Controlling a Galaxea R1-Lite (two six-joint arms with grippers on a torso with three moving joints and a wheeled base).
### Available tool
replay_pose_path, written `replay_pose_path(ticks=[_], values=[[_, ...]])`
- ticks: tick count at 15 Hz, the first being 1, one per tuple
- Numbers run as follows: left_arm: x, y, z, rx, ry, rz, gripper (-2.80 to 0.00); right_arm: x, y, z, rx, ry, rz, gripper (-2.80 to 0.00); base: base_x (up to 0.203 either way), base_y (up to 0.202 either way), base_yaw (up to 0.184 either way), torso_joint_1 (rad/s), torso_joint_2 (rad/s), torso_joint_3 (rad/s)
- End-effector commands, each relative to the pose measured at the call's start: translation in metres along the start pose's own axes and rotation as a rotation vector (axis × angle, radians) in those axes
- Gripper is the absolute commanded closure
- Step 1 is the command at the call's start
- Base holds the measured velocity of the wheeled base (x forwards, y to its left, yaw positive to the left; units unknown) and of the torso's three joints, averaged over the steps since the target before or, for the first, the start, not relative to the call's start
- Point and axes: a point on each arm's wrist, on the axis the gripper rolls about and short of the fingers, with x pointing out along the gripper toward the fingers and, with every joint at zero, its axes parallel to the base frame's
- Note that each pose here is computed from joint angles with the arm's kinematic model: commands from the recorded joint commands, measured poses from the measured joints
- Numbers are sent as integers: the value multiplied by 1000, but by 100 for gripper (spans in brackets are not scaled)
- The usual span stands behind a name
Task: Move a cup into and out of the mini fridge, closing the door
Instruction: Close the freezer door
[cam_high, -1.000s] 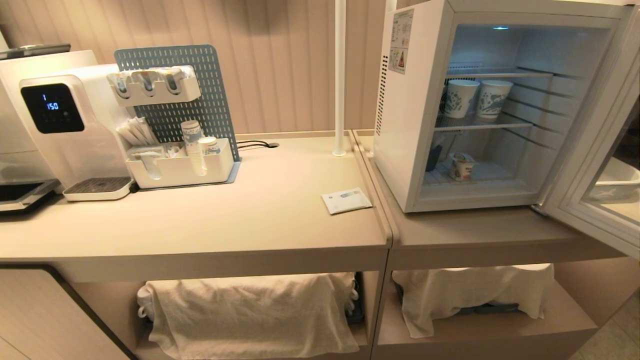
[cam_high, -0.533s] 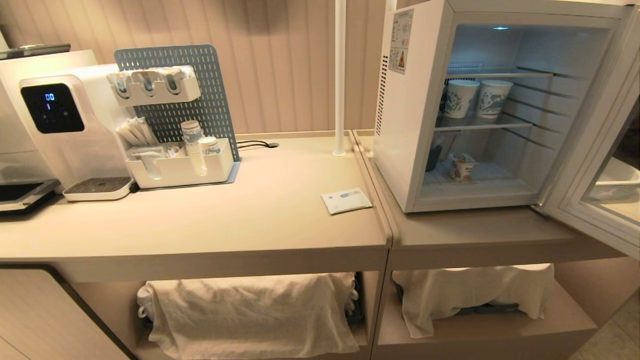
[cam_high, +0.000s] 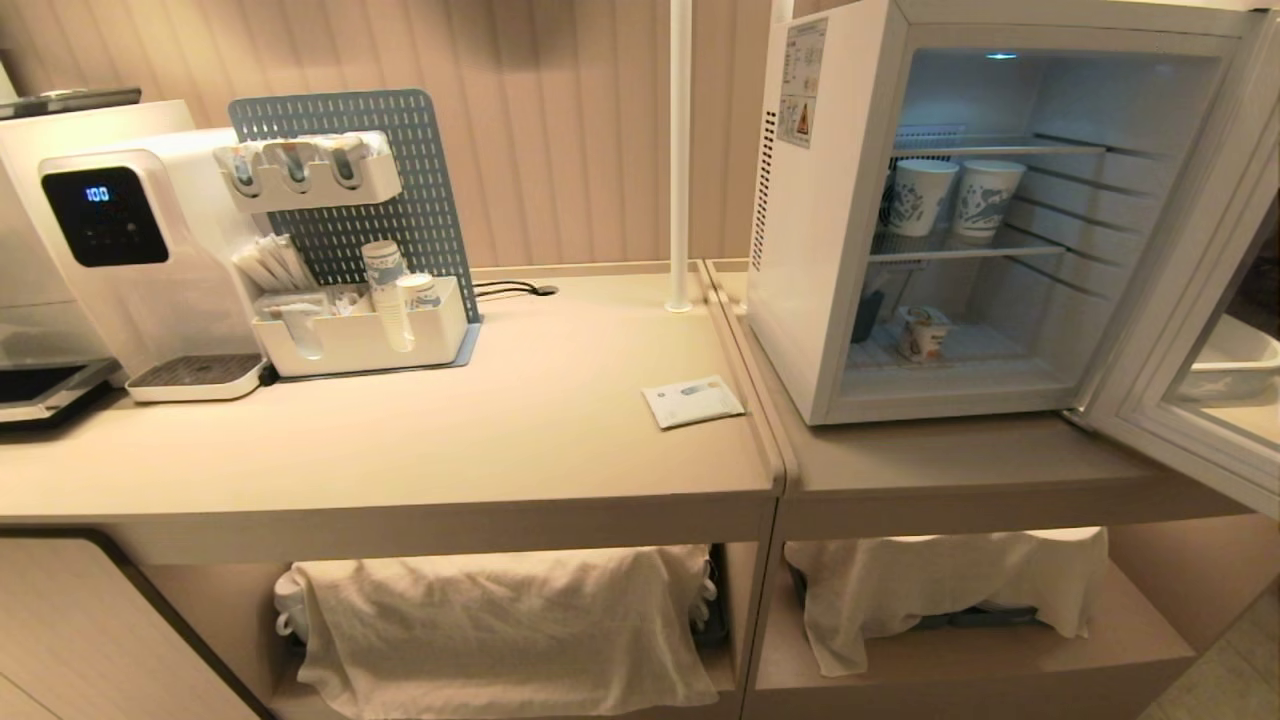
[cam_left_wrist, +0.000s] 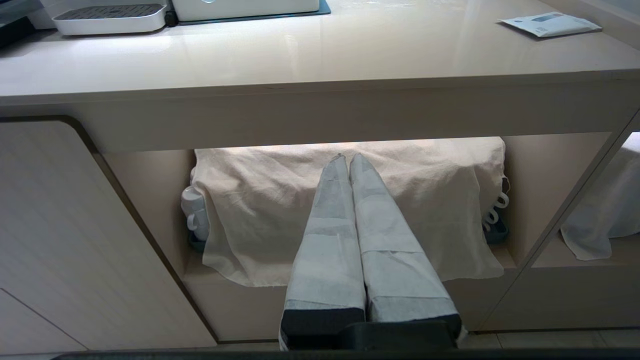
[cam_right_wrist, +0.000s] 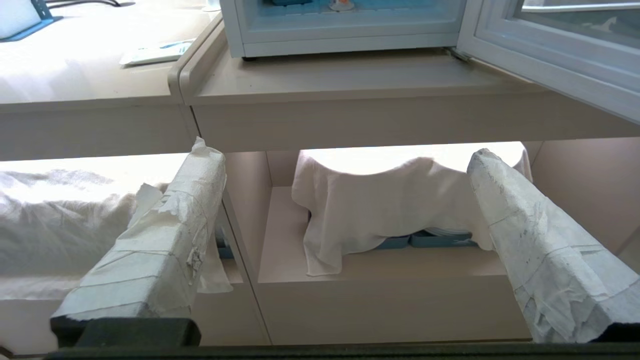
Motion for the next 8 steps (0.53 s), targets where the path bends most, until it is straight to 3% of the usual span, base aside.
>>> replay_pose_path(ticks=[1,4,8], values=[[0,0,0,0,0,0,0,1,0,-2,-3,6,2,-280,0,0,0,0,0,0],[0,0,0,0,1,0,0,1,0,-3,-52,8,7,-280,0,0,0,0,0,0],[0,0,0,0,0,0,0,1,0,-3,-47,10,5,-280,0,0,0,0,0,0]])
